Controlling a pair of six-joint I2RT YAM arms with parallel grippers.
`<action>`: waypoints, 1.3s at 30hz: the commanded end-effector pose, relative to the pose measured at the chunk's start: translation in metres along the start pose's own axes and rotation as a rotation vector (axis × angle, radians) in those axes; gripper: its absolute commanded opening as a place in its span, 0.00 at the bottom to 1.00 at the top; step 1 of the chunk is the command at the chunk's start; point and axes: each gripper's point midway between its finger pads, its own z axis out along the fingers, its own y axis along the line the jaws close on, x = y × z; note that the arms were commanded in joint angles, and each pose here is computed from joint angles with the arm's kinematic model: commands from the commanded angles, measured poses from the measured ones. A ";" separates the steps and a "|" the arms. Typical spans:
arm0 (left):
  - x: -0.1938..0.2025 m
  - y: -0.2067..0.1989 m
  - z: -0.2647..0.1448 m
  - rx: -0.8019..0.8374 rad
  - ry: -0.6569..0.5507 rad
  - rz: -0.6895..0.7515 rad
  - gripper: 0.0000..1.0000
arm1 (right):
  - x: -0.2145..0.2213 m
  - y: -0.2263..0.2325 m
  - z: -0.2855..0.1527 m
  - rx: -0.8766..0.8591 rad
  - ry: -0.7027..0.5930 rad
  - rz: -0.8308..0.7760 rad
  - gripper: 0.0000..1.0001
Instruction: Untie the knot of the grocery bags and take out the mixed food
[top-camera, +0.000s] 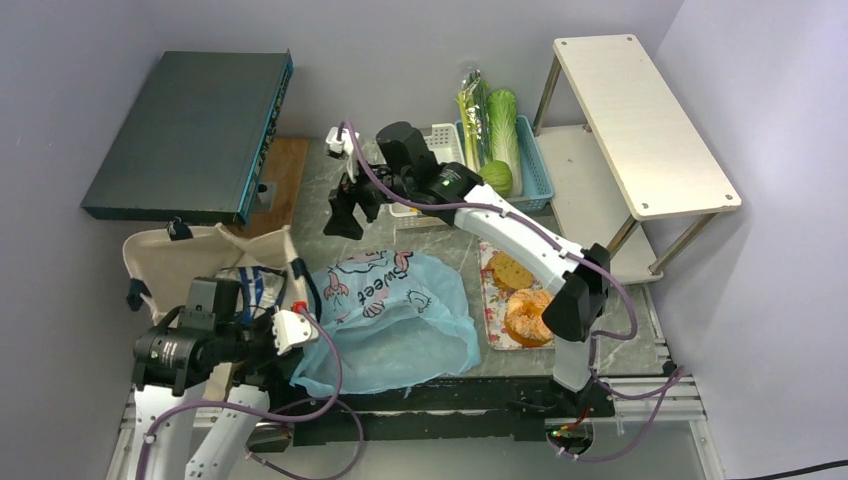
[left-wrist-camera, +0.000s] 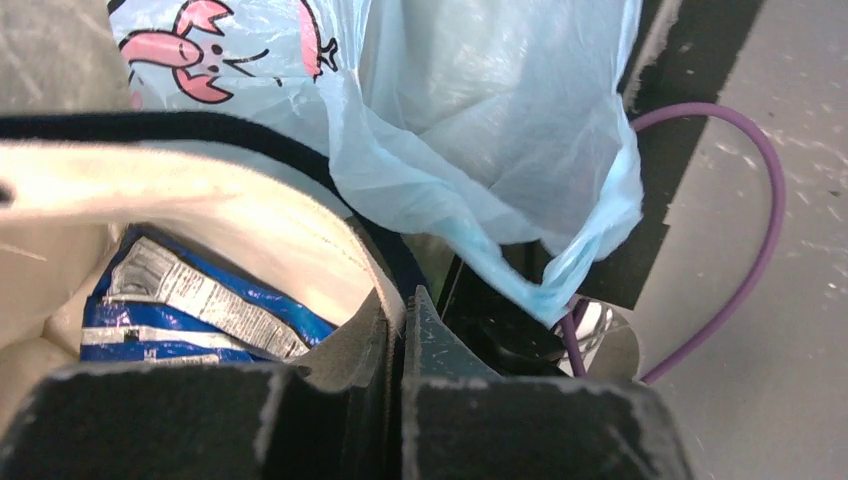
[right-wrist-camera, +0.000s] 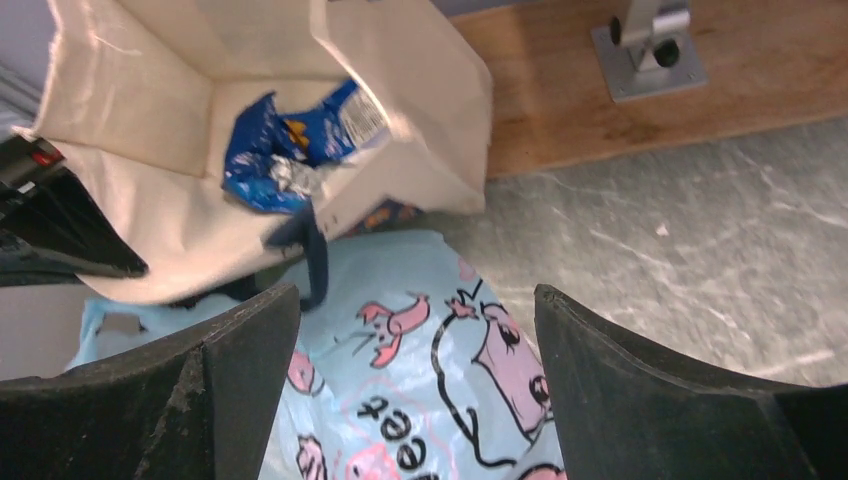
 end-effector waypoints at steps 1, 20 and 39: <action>-0.047 -0.031 -0.004 0.200 -0.210 -0.005 0.01 | -0.036 0.030 0.011 -0.092 -0.092 -0.040 0.88; -0.050 -0.037 0.004 0.355 -0.168 0.064 0.14 | -0.016 0.054 0.106 -0.108 -0.088 -0.331 0.87; -0.040 0.140 -0.161 -1.049 -0.081 -0.447 0.99 | 0.102 0.078 0.045 -0.141 0.053 -0.401 0.00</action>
